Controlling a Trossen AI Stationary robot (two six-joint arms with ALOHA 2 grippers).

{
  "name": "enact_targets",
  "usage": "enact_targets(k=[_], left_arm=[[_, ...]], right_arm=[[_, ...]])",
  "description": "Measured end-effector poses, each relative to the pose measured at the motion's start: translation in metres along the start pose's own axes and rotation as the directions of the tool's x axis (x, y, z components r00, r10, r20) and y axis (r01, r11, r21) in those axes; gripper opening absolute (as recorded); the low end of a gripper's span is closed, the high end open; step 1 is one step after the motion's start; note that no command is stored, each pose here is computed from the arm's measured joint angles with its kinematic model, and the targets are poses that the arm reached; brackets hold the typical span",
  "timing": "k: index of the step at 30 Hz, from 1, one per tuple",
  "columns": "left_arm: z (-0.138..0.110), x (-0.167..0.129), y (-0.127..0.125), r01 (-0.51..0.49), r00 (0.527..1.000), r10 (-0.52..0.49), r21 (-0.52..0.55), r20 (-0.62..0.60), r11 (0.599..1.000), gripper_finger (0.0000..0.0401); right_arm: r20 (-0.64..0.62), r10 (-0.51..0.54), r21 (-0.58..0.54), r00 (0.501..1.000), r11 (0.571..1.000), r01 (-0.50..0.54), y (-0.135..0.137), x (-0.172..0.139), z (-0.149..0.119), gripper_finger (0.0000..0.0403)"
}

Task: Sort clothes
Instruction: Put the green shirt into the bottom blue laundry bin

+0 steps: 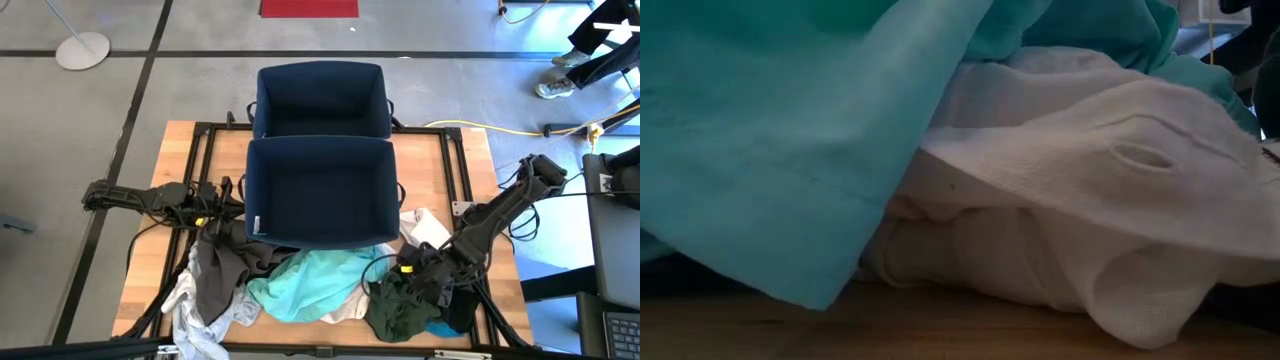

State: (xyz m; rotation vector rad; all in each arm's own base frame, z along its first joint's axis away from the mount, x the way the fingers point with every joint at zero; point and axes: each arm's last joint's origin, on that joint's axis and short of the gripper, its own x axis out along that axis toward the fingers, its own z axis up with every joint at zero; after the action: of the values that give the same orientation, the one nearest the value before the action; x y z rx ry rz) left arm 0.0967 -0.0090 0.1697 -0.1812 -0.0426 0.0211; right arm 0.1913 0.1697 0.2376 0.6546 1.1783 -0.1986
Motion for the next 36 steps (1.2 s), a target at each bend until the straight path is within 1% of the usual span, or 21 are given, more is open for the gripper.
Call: enact_targets(k=[5,10,13,15,18,21,24,29,34,36], left_arm=[[0.000,0.000,0.000,-0.003,1.000,0.003,0.000,0.002,1.000,0.0004],[0.000,0.000,0.000,-0.005,1.000,0.005,0.002,0.000,1.000,0.0004],[0.000,0.000,0.000,-0.014,1.000,0.014,0.003,0.002,1.000,0.0004],[0.000,0.000,0.001,-0.026,1.000,0.026,0.023,0.007,0.999,0.0004],[0.001,0.000,0.001,-0.040,0.999,0.039,0.040,0.011,0.998,0.0004],[0.001,0.000,0.001,-0.041,0.999,0.041,0.027,0.011,0.999,0.0004],[0.001,0.000,0.001,-0.042,0.999,0.042,0.021,0.011,0.999,0.0004],[0.001,0.000,0.001,-0.043,0.999,0.043,0.025,0.012,0.999,0.0004],[0.001,0.000,0.001,-0.046,0.999,0.045,0.023,0.012,0.999,0.0004],[0.001,0.000,0.001,-0.046,0.999,0.045,0.020,0.012,0.999,0.0004]], right_arm=[[-0.047,-0.134,-0.056,0.990,0.990,0.132,-0.005,0.018,-0.004,0.0324],[-0.070,-0.212,-0.101,0.975,0.974,0.205,-0.006,0.037,-0.007,0.0323],[-0.079,-0.244,-0.111,0.967,0.966,0.234,-0.006,0.046,-0.008,0.0309],[-0.081,-0.256,-0.150,0.963,0.959,0.242,-0.005,0.052,-0.009,0.0286],[-0.084,-0.278,-0.188,0.957,0.948,0.258,-0.005,0.060,-0.009,0.0238],[-0.083,-0.291,-0.194,0.953,0.943,0.271,-0.005,0.064,-0.010,0.0189],[-0.082,-0.295,-0.202,0.952,0.940,0.274,-0.005,0.066,-0.010,0.0157],[-0.098,-0.277,-0.220,0.956,0.943,0.251,-0.004,0.064,-0.010,0.0112],[-0.107,-0.251,-0.230,0.962,0.948,0.221,-0.001,0.054,-0.008,0.0029],[-0.108,-0.248,-0.247,0.963,0.945,0.216,0.002,0.048,-0.007,0.0013]])
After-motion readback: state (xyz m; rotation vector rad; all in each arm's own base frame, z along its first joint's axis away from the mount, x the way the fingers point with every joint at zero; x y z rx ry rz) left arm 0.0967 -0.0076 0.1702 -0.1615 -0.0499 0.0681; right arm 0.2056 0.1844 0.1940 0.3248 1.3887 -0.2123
